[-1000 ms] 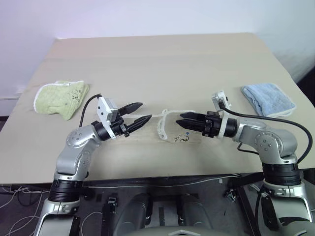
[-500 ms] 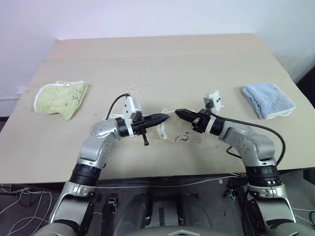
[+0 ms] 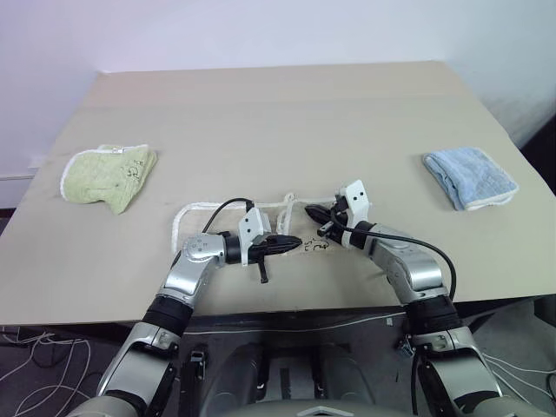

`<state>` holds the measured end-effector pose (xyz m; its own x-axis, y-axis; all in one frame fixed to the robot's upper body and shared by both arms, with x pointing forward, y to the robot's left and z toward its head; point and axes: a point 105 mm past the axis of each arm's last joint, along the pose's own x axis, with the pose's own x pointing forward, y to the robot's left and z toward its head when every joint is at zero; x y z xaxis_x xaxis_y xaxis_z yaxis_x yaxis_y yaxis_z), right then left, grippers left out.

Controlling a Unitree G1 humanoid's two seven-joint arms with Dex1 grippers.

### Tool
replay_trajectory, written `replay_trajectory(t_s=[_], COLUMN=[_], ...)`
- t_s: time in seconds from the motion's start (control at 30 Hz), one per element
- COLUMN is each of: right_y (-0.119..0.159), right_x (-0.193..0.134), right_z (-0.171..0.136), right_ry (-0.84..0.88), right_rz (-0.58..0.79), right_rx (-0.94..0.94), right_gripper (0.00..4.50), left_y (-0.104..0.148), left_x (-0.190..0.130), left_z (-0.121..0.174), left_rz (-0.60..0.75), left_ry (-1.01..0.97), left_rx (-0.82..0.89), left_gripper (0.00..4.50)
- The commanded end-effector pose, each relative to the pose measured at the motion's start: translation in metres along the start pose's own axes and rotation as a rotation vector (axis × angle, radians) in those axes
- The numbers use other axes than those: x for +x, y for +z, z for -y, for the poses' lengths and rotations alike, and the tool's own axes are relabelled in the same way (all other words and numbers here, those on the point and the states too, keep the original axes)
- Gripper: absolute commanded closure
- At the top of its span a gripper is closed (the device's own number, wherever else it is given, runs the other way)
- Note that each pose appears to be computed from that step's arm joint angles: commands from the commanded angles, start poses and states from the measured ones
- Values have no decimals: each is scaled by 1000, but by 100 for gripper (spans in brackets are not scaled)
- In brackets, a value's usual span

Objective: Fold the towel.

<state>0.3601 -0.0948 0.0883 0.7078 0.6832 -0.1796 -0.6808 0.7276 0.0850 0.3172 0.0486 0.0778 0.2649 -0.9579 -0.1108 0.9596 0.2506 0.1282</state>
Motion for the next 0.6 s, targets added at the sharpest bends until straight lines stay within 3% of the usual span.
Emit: replay_trajectory(t_s=[0.03, 0.17, 0.27, 0.43, 0.6], right_y=[0, 14, 39, 42, 51], right_x=[1, 1, -8, -25, -34], right_z=[-4, 1, -4, -13, -20], right_ry=[25, 21, 95, 214, 277], right_rz=[0, 46, 134, 108, 111], right_rx=[0, 22, 91, 95, 60], right_gripper=[450, 450, 450, 450, 328], left_y=[-4, 4, 14, 18, 36], left_x=[-6, -12, -33, -73, -125], left_z=[-4, -7, 0, -8, -14], left_rz=[-12, -4, -35, -71, -41], left_ry=[31, 7, -73, 6, 163], left_rx=[-10, -36, -68, -85, -158], left_gripper=[447, 447, 390, 225, 53])
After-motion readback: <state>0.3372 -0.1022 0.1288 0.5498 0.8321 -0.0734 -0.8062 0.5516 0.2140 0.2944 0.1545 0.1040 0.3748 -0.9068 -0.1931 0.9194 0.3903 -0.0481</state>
